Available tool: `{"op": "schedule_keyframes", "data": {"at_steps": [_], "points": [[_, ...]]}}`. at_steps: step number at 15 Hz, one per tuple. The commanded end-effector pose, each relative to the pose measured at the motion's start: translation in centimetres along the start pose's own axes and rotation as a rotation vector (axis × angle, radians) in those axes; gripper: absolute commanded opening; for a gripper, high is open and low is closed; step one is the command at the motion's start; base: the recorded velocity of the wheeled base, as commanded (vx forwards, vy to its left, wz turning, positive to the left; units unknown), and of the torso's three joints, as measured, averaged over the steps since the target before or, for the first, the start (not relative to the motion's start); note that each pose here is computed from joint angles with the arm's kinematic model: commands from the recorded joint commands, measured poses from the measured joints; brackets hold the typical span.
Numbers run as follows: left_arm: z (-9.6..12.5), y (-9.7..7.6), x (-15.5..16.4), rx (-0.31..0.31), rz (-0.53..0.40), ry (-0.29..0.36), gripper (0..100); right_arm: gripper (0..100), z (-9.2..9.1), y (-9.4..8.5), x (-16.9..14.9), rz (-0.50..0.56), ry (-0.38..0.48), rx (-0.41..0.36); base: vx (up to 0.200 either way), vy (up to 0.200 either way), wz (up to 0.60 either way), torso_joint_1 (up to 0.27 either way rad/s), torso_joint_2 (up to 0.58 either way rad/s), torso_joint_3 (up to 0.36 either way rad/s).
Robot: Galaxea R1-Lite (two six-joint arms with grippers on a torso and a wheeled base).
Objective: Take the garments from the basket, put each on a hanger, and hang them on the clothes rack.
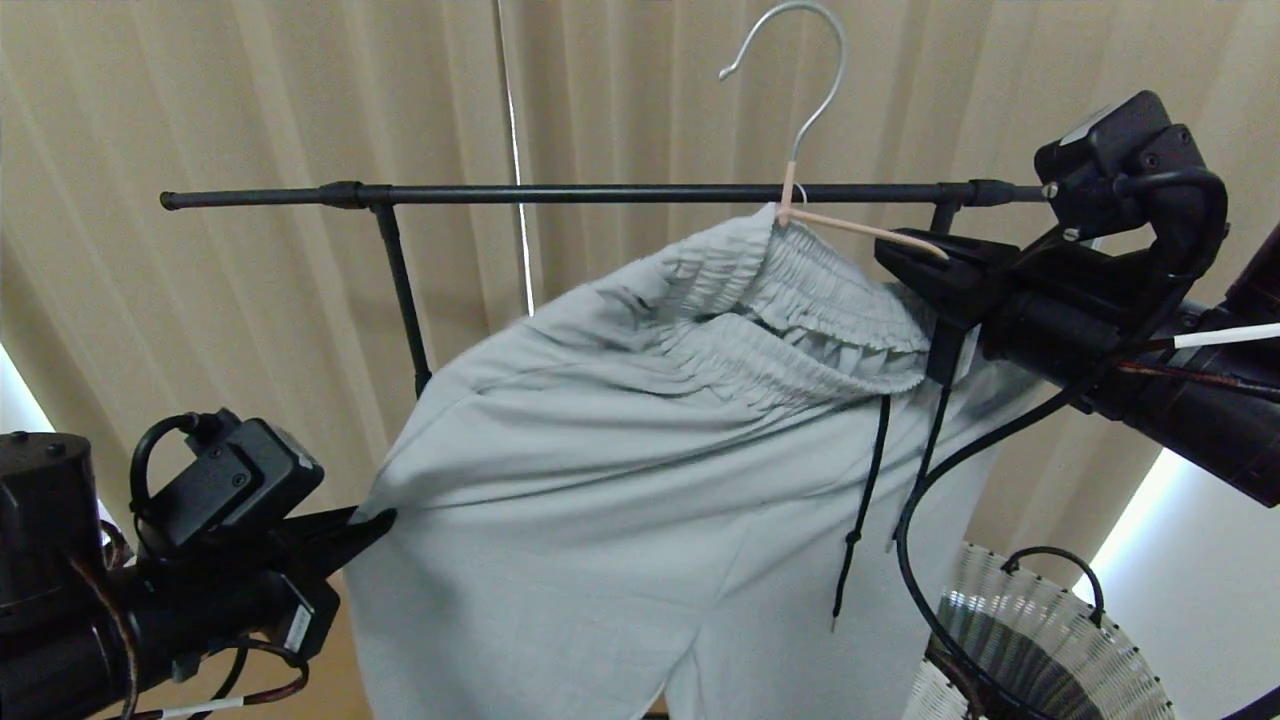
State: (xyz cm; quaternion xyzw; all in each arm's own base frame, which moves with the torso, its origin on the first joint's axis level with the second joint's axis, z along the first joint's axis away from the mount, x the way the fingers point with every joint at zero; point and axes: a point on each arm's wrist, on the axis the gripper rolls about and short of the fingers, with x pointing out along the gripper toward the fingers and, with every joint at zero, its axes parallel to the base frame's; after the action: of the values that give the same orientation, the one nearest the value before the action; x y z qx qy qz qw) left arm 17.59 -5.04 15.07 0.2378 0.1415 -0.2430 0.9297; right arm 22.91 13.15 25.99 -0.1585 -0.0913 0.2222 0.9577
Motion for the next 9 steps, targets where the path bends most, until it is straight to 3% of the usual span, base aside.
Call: {"op": "schedule_keyframes", "data": {"at_steps": [1,9], "points": [[-1.23,0.77,0.05,0.004,0.043,0.057,0,0,0.01,-0.36,0.16,-0.014,0.001,-0.001,0.0,0.0,0.0,0.0,0.0,0.0],[-1.92,1.64,0.66,0.032,0.148,0.153,0,0,0.51,-0.99,0.25,-0.037,-0.014,-0.002,0.0,0.0,0.0,0.0,0.0,0.0]]}}
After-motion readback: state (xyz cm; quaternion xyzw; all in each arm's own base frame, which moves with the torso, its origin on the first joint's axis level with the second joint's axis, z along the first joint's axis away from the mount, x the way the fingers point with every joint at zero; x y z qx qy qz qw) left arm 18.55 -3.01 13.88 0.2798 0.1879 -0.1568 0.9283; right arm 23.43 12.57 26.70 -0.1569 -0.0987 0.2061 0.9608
